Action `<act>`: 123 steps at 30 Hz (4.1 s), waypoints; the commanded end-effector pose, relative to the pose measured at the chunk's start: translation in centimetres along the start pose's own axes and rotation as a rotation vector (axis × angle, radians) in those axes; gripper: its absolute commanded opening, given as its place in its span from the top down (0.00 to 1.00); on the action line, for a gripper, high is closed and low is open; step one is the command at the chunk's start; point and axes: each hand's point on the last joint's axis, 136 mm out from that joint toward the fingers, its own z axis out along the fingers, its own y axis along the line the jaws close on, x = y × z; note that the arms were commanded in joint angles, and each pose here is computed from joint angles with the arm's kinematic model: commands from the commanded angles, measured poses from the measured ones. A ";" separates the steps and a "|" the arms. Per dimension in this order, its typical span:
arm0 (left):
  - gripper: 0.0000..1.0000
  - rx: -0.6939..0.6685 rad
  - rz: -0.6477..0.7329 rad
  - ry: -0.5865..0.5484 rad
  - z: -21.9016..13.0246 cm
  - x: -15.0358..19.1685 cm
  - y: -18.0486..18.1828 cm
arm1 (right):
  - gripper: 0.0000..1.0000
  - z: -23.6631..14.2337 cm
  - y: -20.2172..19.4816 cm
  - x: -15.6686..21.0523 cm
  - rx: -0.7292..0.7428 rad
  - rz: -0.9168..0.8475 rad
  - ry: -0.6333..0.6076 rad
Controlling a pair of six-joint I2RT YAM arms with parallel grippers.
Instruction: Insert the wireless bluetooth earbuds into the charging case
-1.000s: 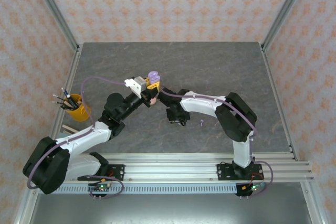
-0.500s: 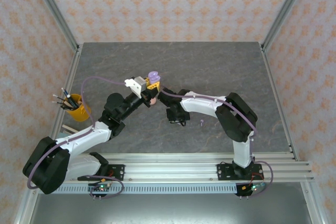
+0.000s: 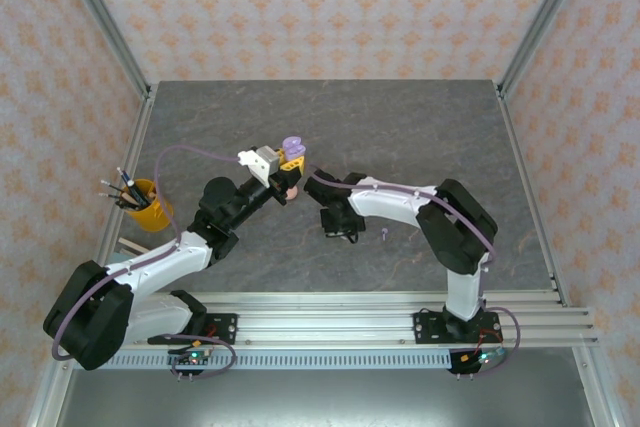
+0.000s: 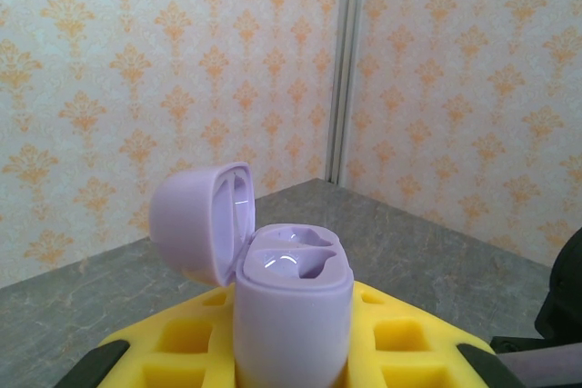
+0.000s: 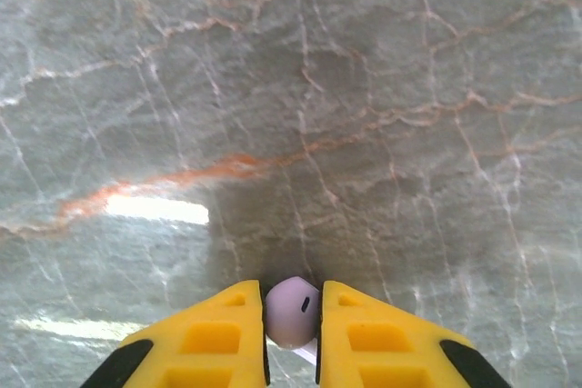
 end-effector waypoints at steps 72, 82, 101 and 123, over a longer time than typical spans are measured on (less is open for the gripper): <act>1.00 0.029 -0.011 -0.043 1.9 -2.1 -0.1 | 0.66 0.2 -5.0 1.3 0.070 0.080 0.027; 1.00 0.025 -0.013 -0.041 1.8 -2.0 0.0 | 0.66 0.7 -5.1 0.1 0.113 0.060 0.015; 1.00 0.025 -0.014 -0.041 1.9 -2.0 0.0 | 0.73 1.4 -6.0 -1.0 0.121 0.072 0.017; 1.00 0.034 -0.025 -0.040 2.2 -2.0 -0.2 | 0.86 1.1 -6.0 -0.5 0.092 0.073 0.009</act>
